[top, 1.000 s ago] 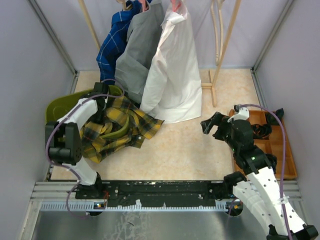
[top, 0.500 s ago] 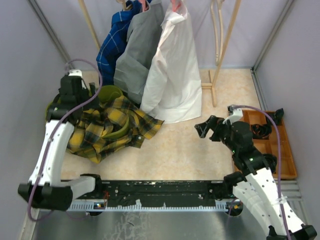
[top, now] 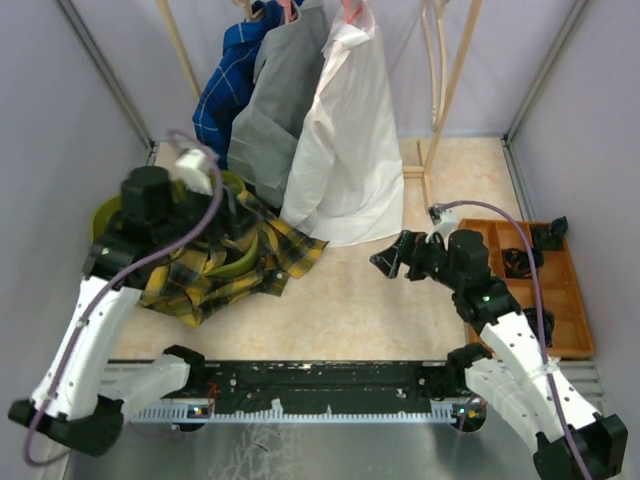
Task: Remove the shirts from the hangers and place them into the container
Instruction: Place the shirt in the bin.
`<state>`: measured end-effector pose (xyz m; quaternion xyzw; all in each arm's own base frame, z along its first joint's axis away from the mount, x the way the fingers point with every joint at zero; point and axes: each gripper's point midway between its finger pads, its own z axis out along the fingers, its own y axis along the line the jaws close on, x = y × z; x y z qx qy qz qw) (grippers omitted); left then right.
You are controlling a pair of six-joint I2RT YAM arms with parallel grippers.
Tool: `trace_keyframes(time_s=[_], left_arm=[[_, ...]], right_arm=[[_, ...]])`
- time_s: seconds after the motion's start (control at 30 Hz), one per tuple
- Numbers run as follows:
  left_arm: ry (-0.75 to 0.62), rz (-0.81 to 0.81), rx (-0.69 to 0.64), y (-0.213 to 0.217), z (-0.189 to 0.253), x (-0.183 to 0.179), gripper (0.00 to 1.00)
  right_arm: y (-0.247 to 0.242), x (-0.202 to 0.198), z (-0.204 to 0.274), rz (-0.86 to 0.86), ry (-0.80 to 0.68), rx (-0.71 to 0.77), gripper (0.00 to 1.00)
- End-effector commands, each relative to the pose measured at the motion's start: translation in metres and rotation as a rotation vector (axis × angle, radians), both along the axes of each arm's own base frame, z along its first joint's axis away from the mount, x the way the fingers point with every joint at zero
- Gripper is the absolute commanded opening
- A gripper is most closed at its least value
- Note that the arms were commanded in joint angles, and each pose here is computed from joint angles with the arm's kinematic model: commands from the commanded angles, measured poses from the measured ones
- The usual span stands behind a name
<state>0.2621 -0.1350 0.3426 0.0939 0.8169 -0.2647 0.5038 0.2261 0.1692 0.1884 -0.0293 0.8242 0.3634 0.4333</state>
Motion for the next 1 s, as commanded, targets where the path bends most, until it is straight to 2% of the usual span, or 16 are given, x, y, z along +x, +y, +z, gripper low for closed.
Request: trace_keyframes(time_s=[0.0,0.1,0.17,0.27,0.37,0.5,0.73,0.97], left_arm=[[0.100,-0.402,0.092,-0.096,-0.036,-0.059,0.80],[0.183,-0.465,0.315,-0.119,-0.086,-0.082,0.82],[0.214,-0.462,0.478,-0.117,-0.119,-0.086,0.86],[0.289,-0.388,0.712,-0.092,-0.163,-0.077,0.89],[0.379,-0.258,0.934,-0.059,-0.190,-0.068,0.92],[0.381,-0.281,1.058,-0.056,-0.214,-0.058,0.94],[0.349,-0.199,1.321,-0.038,-0.238,-0.029,0.97],[0.239,-0.202,1.339,-0.046,-0.224,-0.010,0.96]], right_arm=[[0.000,0.004,0.036,-0.024,-0.120,0.057,0.95],[-0.005,0.003,0.034,-0.050,-0.121,0.049,0.95],[-0.008,0.001,0.035,-0.061,-0.121,0.036,0.95],[-0.015,0.001,0.031,-0.093,-0.113,0.012,0.96],[-0.024,0.001,0.030,-0.140,-0.112,-0.009,0.97],[-0.033,0.004,0.029,-0.193,-0.125,-0.016,0.98],[-0.036,0.007,0.027,-0.214,-0.115,-0.033,0.99],[-0.037,0.008,0.016,-0.216,-0.087,-0.055,0.99]])
